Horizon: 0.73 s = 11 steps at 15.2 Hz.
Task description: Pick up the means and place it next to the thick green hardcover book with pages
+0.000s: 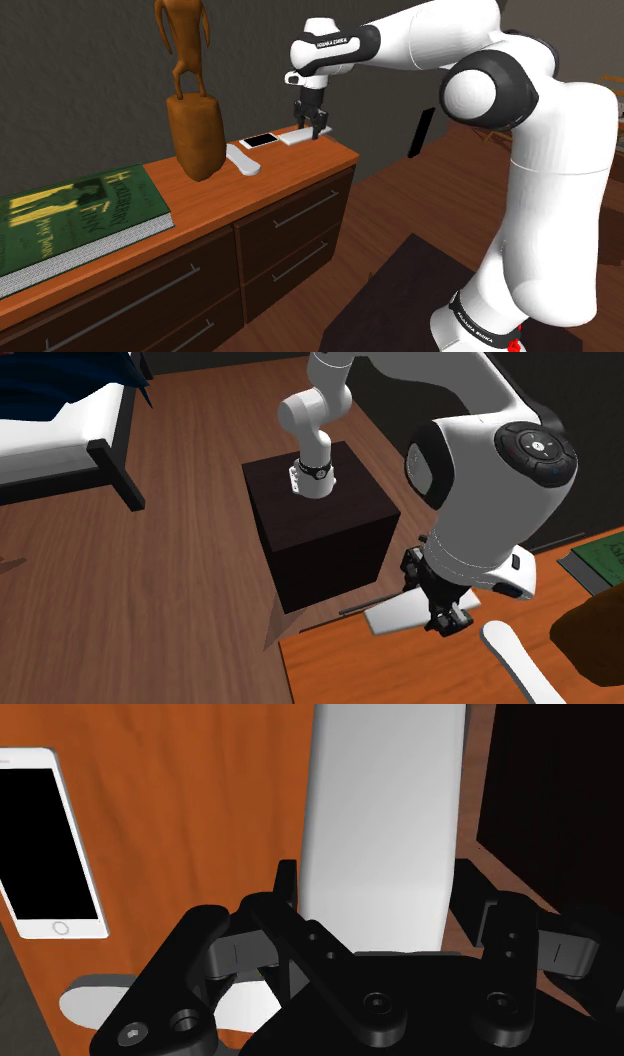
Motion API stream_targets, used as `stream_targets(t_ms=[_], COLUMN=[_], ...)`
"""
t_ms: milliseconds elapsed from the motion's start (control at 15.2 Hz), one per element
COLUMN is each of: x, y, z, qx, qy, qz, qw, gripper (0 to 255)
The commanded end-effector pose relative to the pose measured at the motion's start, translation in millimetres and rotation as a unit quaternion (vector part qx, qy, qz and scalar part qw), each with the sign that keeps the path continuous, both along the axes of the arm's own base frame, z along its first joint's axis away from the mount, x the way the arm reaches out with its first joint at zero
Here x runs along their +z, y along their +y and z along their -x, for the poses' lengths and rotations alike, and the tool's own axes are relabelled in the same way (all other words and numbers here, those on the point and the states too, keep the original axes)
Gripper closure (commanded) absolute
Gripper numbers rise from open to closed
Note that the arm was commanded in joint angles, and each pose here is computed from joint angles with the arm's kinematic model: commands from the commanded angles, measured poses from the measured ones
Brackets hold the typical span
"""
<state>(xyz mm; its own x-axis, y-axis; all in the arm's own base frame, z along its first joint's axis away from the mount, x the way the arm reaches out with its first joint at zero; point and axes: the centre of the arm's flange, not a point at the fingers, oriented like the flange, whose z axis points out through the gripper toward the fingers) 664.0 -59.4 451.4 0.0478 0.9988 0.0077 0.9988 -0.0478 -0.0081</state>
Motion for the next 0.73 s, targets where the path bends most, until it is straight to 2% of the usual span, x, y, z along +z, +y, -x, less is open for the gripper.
stream_targets(t_ms=[0,660], x=[0,1], y=[26,158], z=[2,9], qx=[-0.001,-0.001], qy=[0.0,0.0], qz=[0.0,0.0], qw=[1.0,1.0], gripper=[255,255])
